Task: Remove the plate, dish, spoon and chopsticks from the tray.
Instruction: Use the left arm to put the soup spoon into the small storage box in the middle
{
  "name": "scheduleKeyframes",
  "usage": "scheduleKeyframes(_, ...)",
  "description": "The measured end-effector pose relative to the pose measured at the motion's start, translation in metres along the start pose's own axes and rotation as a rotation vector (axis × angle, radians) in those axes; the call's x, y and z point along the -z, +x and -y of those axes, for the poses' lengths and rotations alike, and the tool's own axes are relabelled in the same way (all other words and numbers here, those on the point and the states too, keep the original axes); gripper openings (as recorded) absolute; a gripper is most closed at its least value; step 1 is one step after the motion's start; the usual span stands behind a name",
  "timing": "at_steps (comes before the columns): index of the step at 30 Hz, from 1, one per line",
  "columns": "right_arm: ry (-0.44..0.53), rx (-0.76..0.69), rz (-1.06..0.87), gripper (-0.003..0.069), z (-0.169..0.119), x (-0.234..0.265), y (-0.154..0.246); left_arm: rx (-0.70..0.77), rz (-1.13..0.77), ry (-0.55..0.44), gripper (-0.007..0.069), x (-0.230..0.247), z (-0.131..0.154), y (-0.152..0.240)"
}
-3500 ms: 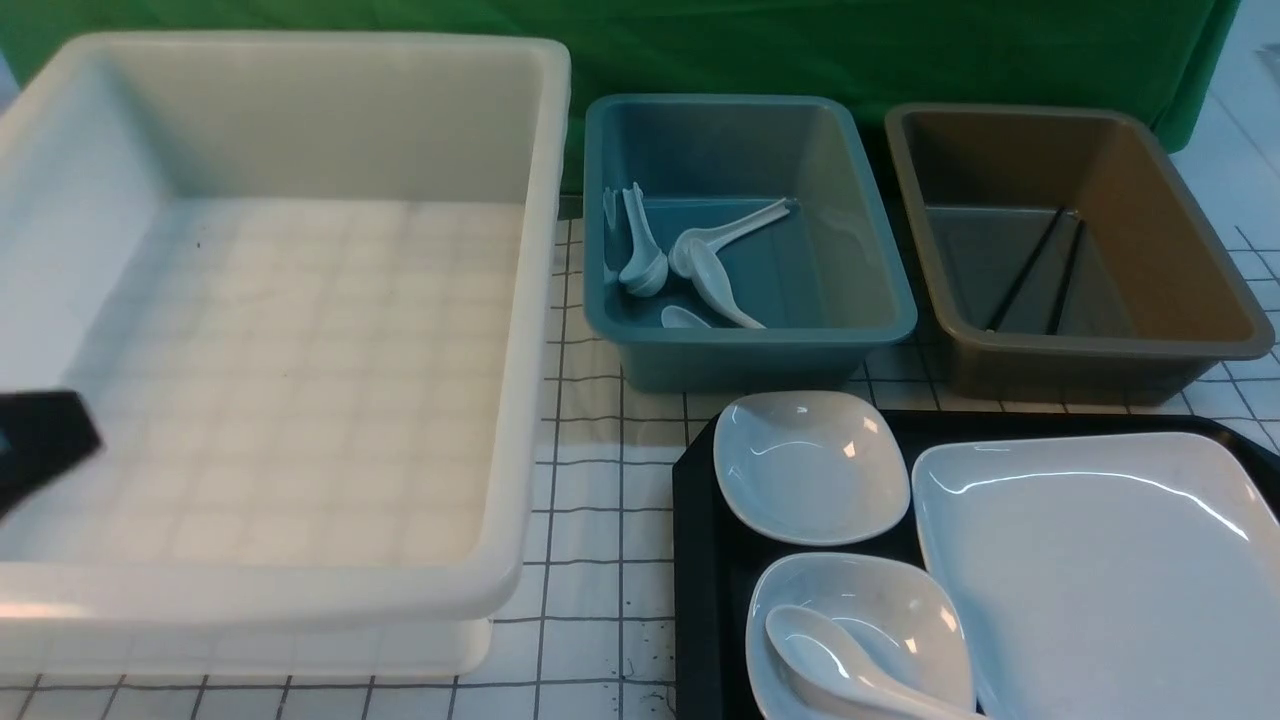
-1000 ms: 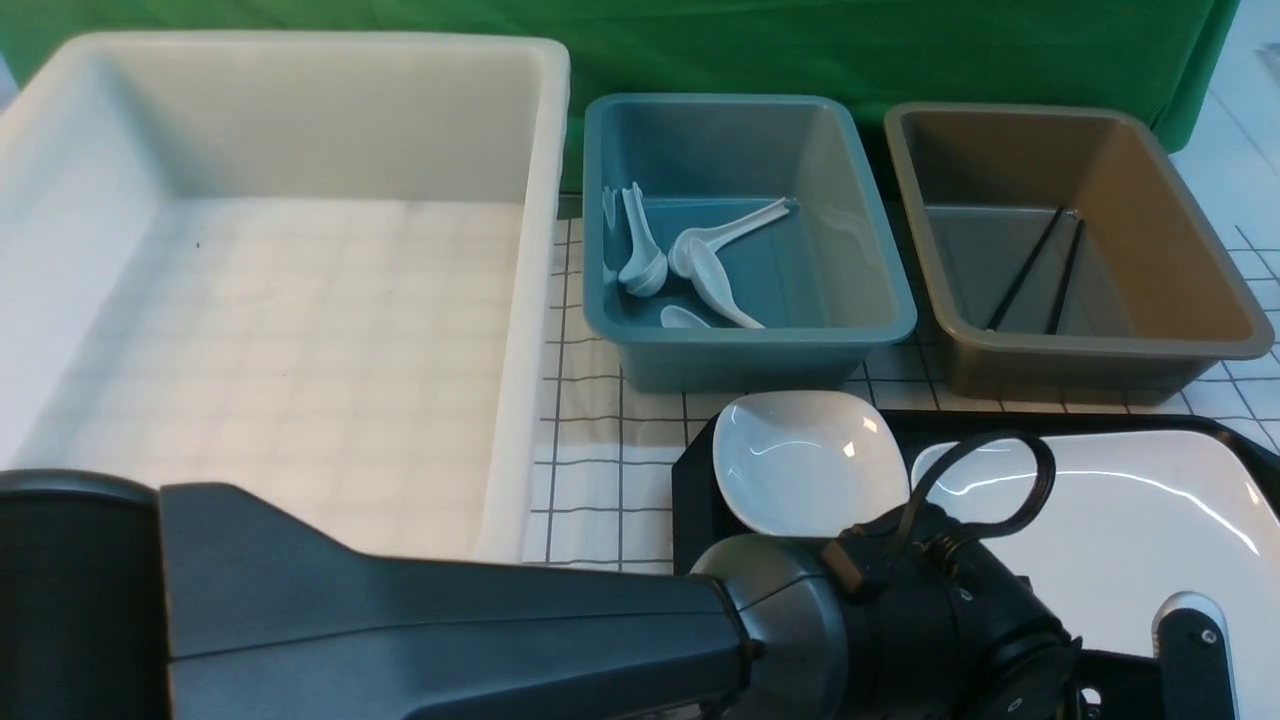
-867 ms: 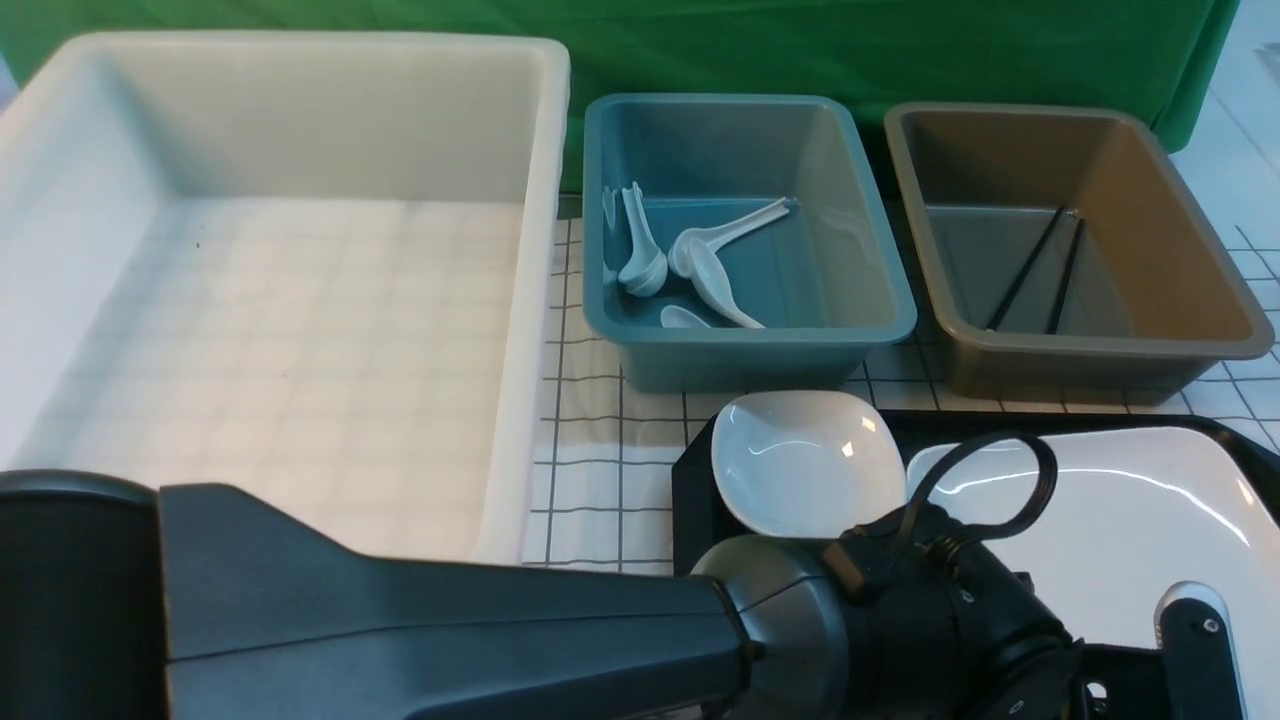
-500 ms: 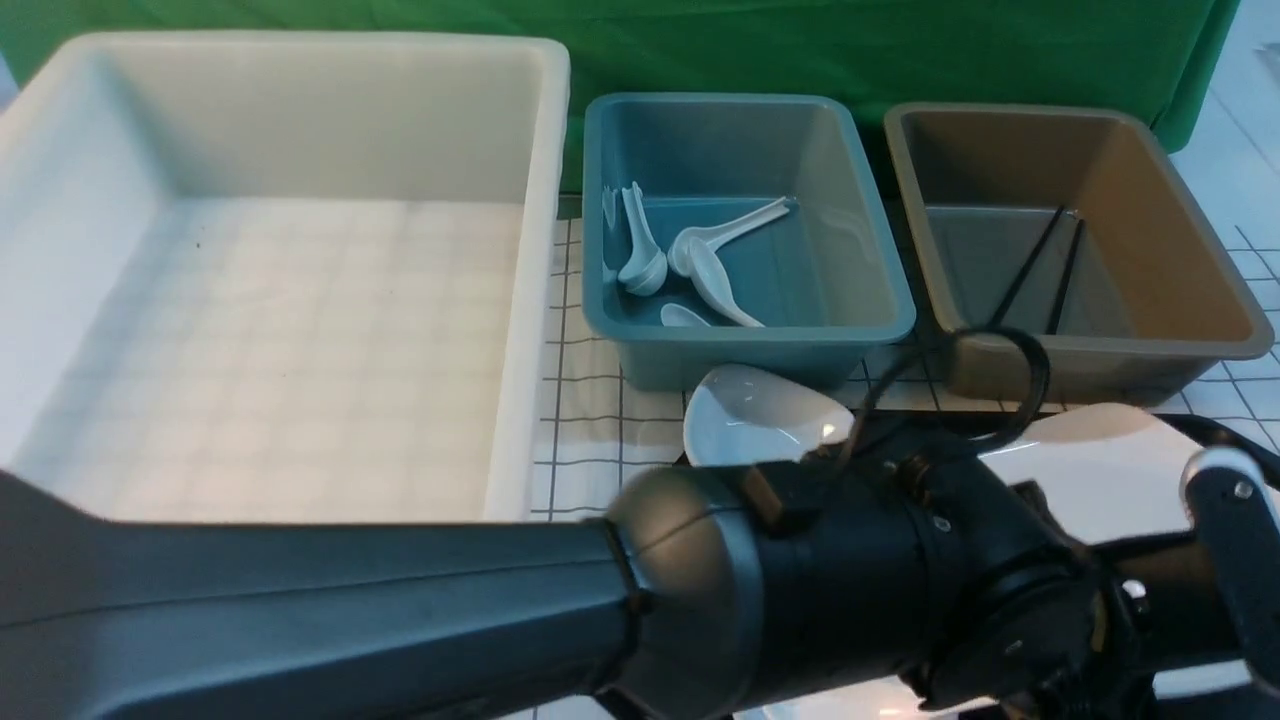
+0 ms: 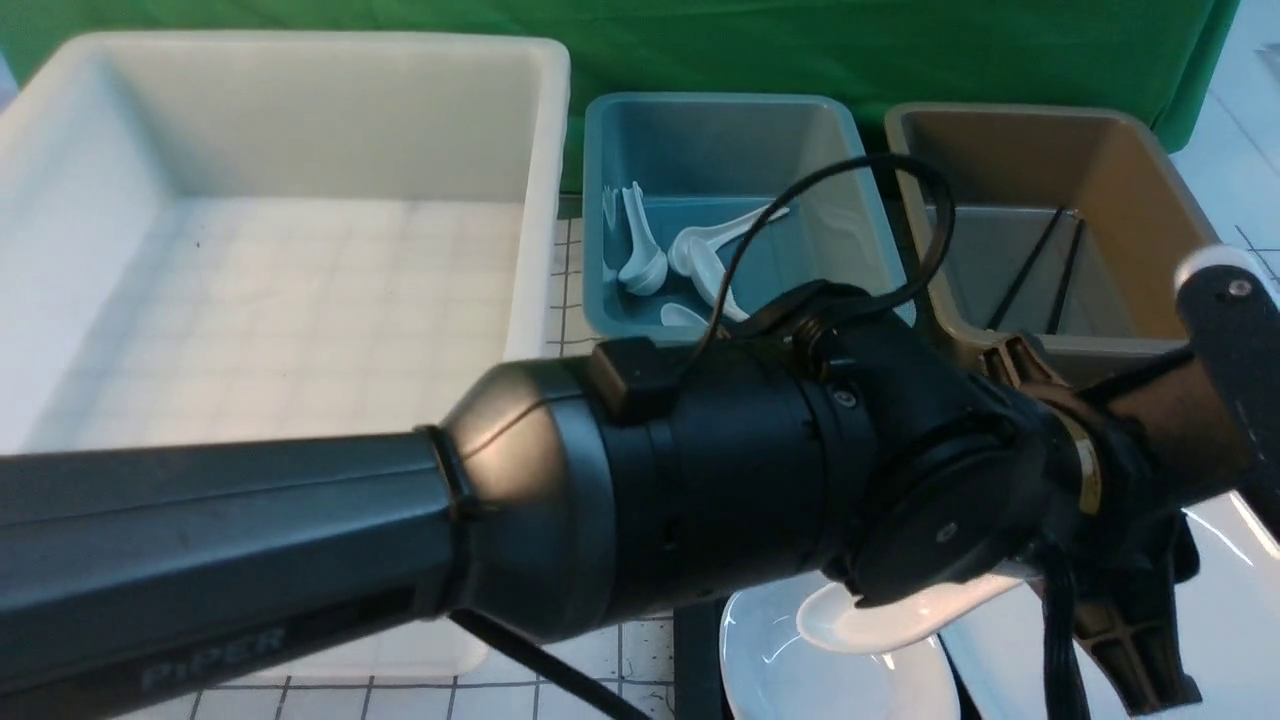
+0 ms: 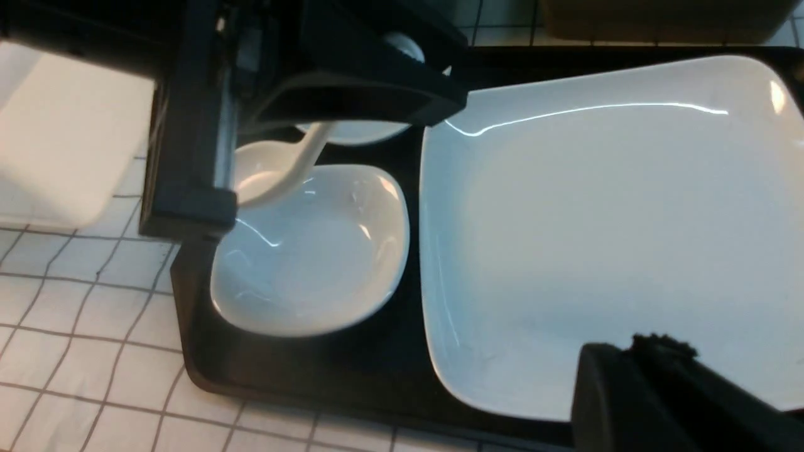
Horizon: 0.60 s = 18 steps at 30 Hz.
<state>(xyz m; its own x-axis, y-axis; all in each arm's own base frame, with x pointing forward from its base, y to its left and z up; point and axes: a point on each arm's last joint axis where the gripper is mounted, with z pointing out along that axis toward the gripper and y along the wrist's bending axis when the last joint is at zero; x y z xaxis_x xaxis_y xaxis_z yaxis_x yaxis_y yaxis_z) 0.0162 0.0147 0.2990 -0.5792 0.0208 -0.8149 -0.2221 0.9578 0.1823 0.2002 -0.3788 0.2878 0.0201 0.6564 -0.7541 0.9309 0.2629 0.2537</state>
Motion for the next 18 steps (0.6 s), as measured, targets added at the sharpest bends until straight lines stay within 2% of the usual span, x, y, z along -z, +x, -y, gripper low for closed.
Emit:
scheduleKeyframes(3,0.000,-0.001,0.000,0.0099,0.000,0.000,0.000,0.084,0.011,-0.050,0.0073,0.001,-0.023,0.006)
scheduleKeyframes(8,0.000,-0.001,0.000,0.0101,0.000,0.000,0.000,0.269,0.094,-0.189,0.0073,0.008,-0.079,0.019)
scheduleKeyframes(9,0.000,-0.001,0.000,0.0101,0.000,0.000,0.000,0.338,0.158,-0.249,0.0073,0.013,-0.102,0.023)
scheduleKeyframes(11,0.000,0.000,0.000,0.0104,0.000,0.000,0.000,0.399,0.209,-0.293,0.0073,0.017,-0.118,0.027)
scheduleKeyframes(12,0.000,0.000,0.000,0.0106,0.000,0.000,0.000,0.485,0.282,-0.350,0.0073,0.025,-0.140,0.032)
scheduleKeyframes(14,0.000,-0.002,0.000,0.0109,0.000,0.000,0.000,0.597,0.385,-0.421,0.0073,0.037,-0.167,0.039)
scheduleKeyframes(18,0.000,-0.001,0.000,0.0113,0.000,0.000,0.000,0.791,0.583,-0.529,0.0073,0.060,-0.206,0.052)
